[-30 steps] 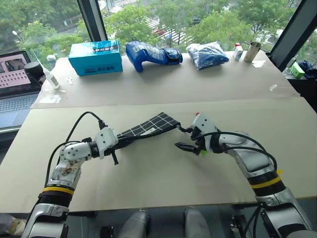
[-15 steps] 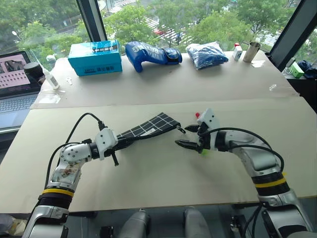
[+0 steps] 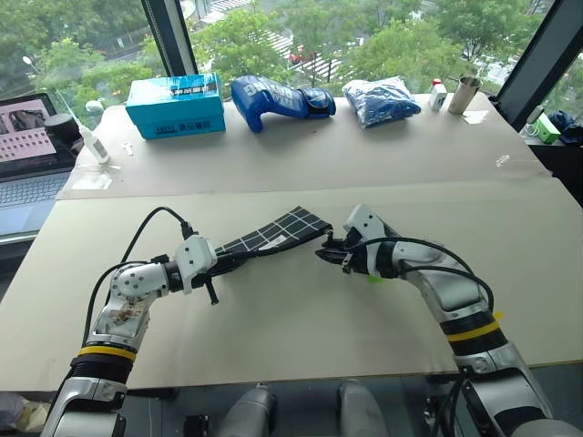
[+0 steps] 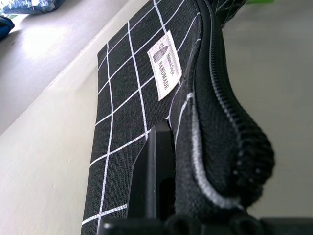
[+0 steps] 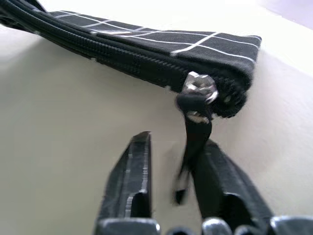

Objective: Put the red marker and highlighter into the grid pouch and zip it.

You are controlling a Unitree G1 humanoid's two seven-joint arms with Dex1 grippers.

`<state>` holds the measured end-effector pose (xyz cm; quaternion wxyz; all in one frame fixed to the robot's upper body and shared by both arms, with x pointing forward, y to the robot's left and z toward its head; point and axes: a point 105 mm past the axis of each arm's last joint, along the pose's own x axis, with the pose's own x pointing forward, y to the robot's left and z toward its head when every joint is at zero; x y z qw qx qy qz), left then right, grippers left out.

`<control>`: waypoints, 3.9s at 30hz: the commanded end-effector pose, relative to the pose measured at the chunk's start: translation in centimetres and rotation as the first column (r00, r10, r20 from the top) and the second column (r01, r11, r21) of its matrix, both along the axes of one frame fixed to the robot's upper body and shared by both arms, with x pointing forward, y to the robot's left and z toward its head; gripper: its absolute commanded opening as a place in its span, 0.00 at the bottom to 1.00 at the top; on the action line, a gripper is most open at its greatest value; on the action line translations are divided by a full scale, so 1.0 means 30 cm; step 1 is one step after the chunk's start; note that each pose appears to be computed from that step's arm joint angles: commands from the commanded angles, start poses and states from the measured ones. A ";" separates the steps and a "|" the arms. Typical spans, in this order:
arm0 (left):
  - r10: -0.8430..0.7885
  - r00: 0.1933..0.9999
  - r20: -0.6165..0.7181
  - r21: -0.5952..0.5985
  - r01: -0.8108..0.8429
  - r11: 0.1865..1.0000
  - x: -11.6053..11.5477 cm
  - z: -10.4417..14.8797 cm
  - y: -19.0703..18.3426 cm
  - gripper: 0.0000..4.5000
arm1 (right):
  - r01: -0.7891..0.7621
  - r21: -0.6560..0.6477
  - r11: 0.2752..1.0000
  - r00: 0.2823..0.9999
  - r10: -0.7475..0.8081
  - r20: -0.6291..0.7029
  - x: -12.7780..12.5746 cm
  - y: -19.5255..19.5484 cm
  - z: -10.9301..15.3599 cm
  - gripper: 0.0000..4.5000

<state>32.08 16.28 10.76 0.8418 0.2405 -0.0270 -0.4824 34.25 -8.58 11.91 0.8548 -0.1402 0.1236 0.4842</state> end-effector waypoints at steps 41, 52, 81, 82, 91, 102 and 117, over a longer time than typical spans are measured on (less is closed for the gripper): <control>-0.049 0.998 0.030 -0.046 0.051 0.998 0.025 0.020 -0.069 0.00 | -0.379 0.067 0.923 0.925 0.380 -0.011 -0.146 0.428 0.121 0.01; -0.035 0.999 0.038 -0.056 0.037 0.998 0.029 0.020 -0.066 0.00 | -0.358 0.068 0.931 0.928 0.363 -0.088 -0.155 0.308 0.109 0.51; 0.024 0.999 0.041 -0.093 -0.020 0.995 0.028 0.035 -0.032 0.00 | 0.430 -0.143 0.892 0.892 -0.395 0.219 0.142 -0.375 0.127 0.58; 0.024 0.999 0.040 -0.093 -0.020 0.995 0.028 0.035 -0.032 0.00 | 0.436 -0.149 0.888 0.890 -0.399 0.222 0.143 -0.386 0.122 0.58; 0.015 0.999 0.038 -0.087 -0.012 0.996 0.028 0.035 -0.034 0.00 | 0.443 -0.138 0.886 0.894 -0.425 0.138 0.133 -0.413 0.069 0.58; 0.012 0.999 0.039 -0.086 -0.009 0.996 0.031 0.038 -0.034 0.00 | 0.514 -0.207 0.832 0.849 -0.528 -0.015 0.128 -0.468 -0.086 0.46; 0.013 0.999 0.032 -0.098 -0.009 0.995 0.031 0.033 -0.044 0.00 | 0.189 0.000 0.982 0.940 -0.181 0.291 0.016 -0.306 0.378 0.13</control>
